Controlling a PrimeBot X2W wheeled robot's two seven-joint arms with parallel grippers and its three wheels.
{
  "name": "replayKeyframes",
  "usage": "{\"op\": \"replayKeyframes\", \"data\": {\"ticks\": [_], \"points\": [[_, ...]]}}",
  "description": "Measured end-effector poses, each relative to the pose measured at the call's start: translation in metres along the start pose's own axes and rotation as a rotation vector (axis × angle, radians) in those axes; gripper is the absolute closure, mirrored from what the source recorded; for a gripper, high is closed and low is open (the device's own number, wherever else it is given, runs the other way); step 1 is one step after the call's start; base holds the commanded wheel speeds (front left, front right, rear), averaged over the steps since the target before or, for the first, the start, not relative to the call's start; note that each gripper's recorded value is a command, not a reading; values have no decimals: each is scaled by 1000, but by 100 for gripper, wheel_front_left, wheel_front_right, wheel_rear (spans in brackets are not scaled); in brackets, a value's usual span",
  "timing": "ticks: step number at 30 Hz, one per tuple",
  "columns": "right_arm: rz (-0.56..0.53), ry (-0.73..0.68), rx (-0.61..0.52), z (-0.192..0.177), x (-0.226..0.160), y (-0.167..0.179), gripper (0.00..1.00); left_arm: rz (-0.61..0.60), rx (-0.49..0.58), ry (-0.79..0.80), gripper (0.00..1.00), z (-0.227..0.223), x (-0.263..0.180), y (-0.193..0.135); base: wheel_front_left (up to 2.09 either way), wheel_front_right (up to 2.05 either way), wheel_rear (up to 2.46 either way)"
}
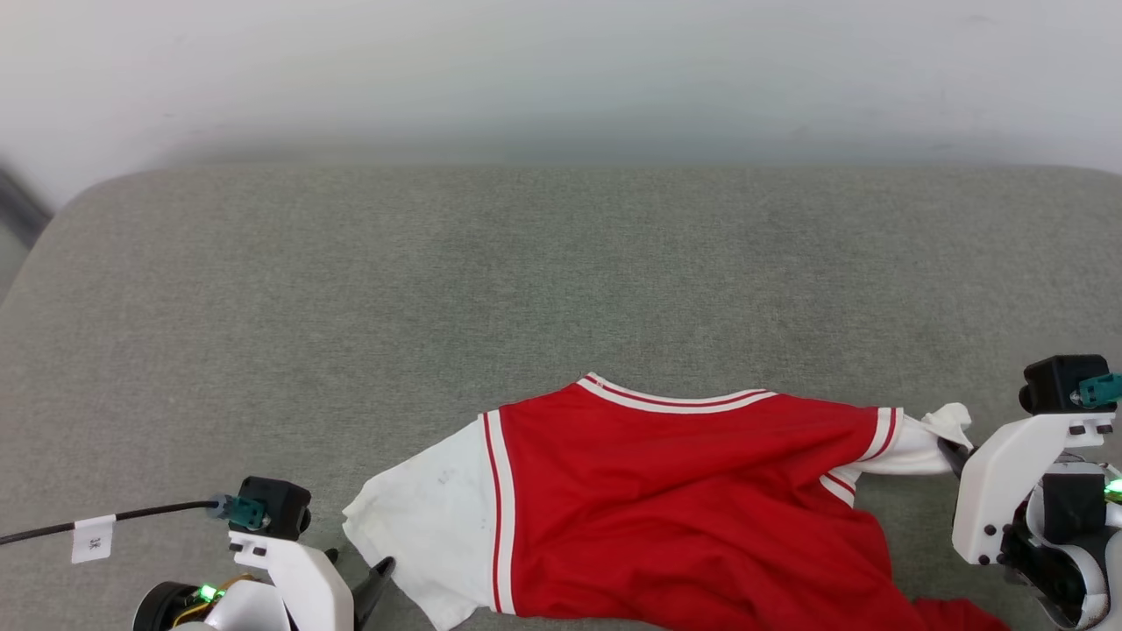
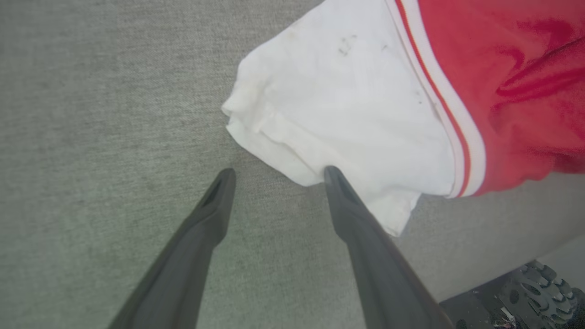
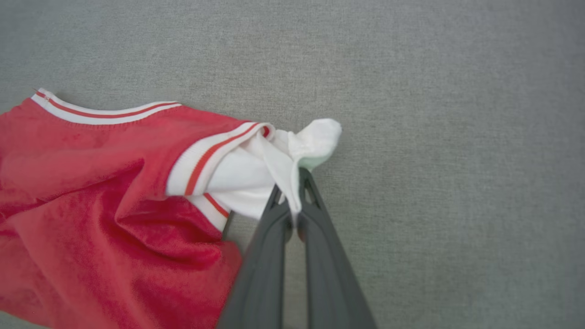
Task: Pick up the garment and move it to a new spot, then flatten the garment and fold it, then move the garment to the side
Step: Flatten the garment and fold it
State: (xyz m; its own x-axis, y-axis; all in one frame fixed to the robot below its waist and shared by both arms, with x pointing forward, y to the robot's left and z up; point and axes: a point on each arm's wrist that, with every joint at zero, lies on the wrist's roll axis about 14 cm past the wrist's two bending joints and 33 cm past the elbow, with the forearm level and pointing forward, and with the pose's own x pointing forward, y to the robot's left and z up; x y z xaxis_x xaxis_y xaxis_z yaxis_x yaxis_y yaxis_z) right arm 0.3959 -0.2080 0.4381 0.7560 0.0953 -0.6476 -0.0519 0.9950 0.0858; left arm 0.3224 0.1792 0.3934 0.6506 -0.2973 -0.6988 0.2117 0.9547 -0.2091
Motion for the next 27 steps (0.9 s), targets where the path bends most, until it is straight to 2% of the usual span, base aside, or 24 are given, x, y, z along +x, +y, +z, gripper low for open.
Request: {"op": "replayKeyframes", "data": {"ticks": [6,12,13,14,15,16,23,27], "points": [[-14,23,33,-9,0,-6,100,-35,21,36,0,12,21,-2,0,0,0],[-13,57,51,-19,9,-5,100,-84,31,215,0,-3,38,-5,0,0,0],[-13,60,52,-20,10,-6,100,-90,28,239,13,-4,39,-5,0,0,0],[-14,62,53,-20,11,-6,100,-93,24,255,55,-5,40,-5,0,0,0],[-13,61,53,-20,12,-6,100,-95,26,261,80,-5,40,-5,0,0,0],[-12,55,52,-19,12,-5,100,-94,24,257,100,-4,41,-5,0,0,0],[-3,-22,36,-4,8,-1,100,-16,47,102,100,17,38,0,0,0,0],[-3,-93,23,13,1,0,100,32,89,-53,100,54,28,2,0,0,0]]}}
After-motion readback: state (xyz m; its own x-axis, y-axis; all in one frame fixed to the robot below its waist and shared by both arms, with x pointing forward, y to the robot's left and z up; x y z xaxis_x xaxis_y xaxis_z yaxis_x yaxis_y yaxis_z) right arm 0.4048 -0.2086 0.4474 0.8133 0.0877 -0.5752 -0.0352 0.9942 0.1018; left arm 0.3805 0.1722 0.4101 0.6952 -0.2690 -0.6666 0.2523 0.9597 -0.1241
